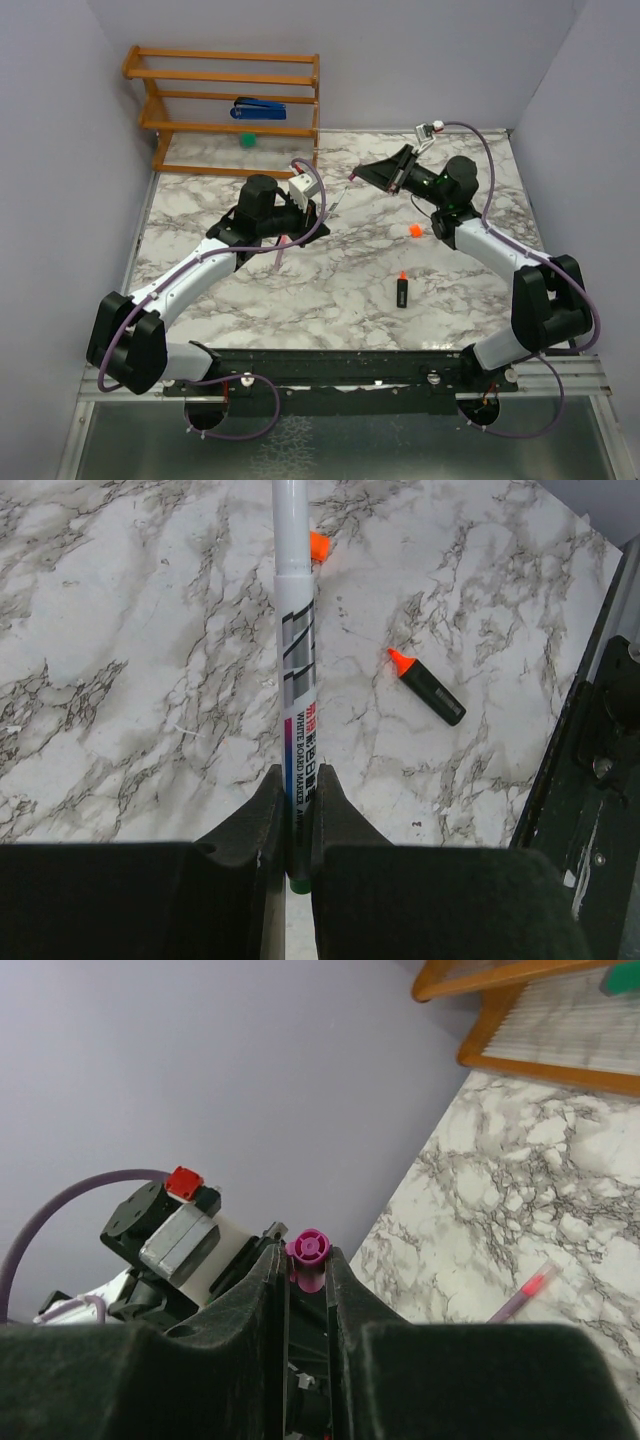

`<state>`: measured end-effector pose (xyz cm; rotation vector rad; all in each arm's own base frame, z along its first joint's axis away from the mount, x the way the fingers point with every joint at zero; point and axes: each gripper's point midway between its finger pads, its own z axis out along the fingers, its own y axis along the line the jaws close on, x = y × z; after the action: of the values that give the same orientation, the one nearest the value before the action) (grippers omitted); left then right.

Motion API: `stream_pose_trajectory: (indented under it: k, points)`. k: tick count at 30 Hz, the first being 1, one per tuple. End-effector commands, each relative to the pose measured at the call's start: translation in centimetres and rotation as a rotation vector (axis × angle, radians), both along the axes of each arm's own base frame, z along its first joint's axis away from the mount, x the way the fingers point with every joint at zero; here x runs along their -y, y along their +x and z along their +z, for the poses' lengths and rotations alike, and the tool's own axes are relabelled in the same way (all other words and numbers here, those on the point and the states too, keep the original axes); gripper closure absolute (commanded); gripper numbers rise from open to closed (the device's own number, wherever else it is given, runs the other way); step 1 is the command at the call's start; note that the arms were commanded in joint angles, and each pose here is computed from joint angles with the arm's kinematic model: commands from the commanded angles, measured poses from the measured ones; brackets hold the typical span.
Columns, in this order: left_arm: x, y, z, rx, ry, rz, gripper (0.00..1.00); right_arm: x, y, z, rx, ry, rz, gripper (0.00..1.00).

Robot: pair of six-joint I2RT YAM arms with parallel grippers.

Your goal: Insert the pens into the pen caps

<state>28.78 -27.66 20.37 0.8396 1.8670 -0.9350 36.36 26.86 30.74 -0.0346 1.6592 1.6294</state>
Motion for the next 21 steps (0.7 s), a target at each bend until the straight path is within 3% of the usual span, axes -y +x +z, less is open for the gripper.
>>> stream_pose_trajectory:
  k: [1, 21]
  points:
    - [0.1, 0.0, -0.1, 0.013, 0.007, -0.009, 1.00, -0.3, -0.9, 0.7, 0.051, -0.035, 0.035, 1.00]
    - [0.1, 0.2, -0.1, 0.019, 0.011, 0.000, 1.00, -0.6, -0.9, -0.8, 0.041, -0.103, 0.028, 1.00]
